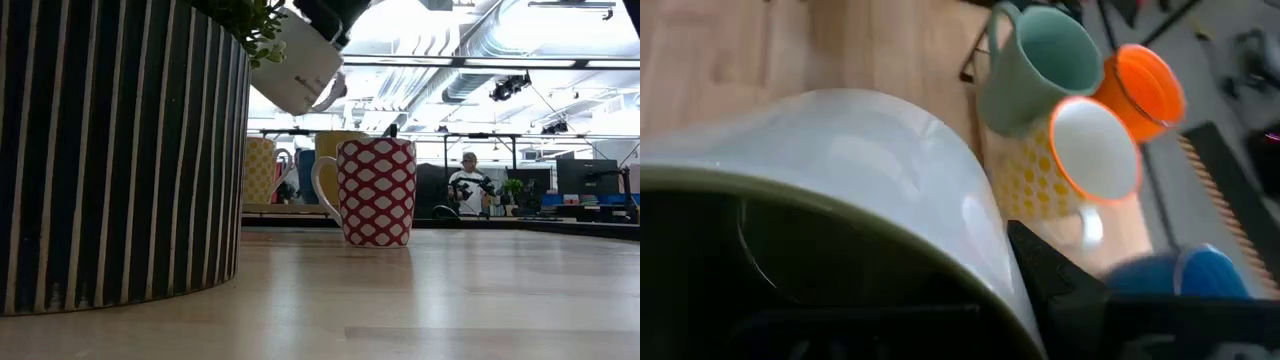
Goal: Place coffee mugs
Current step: Move the dark green mug to the middle of the table
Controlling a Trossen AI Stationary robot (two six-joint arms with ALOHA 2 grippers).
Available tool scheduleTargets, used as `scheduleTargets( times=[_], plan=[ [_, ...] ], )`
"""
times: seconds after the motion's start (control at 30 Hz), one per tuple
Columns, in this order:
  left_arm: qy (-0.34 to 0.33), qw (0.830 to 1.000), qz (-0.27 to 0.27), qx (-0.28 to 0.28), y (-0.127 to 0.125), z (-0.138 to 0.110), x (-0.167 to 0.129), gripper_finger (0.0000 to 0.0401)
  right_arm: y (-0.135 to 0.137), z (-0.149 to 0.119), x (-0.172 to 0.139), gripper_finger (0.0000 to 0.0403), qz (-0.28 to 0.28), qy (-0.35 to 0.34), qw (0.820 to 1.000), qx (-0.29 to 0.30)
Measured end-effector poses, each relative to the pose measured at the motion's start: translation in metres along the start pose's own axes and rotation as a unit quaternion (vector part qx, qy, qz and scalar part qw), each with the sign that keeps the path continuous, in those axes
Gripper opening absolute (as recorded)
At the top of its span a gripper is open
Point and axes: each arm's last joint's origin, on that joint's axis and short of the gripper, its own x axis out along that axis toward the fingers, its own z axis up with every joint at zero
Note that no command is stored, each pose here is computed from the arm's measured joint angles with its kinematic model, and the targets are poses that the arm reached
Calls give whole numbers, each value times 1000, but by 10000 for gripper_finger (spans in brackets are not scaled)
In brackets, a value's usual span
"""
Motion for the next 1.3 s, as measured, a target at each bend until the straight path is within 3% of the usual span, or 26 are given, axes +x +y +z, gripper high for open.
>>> scheduleTargets(
  times=[0.33, 0.63, 1.3],
  plan=[
    [-7, 1000, 5, 0, 0, 0, 0, 81, -20, -7, 37, 0, 79, -22, 997, -4],
    [-8, 1000, 6, 7, 0, 1, 0, 81, 2, -12, 63, 0, 126, -16, 992, -24],
    [-9, 1000, 5, 6, 0, 1, 0, 81, 53, -22, 90, 0, 162, 16, 986, -45]
  ],
)
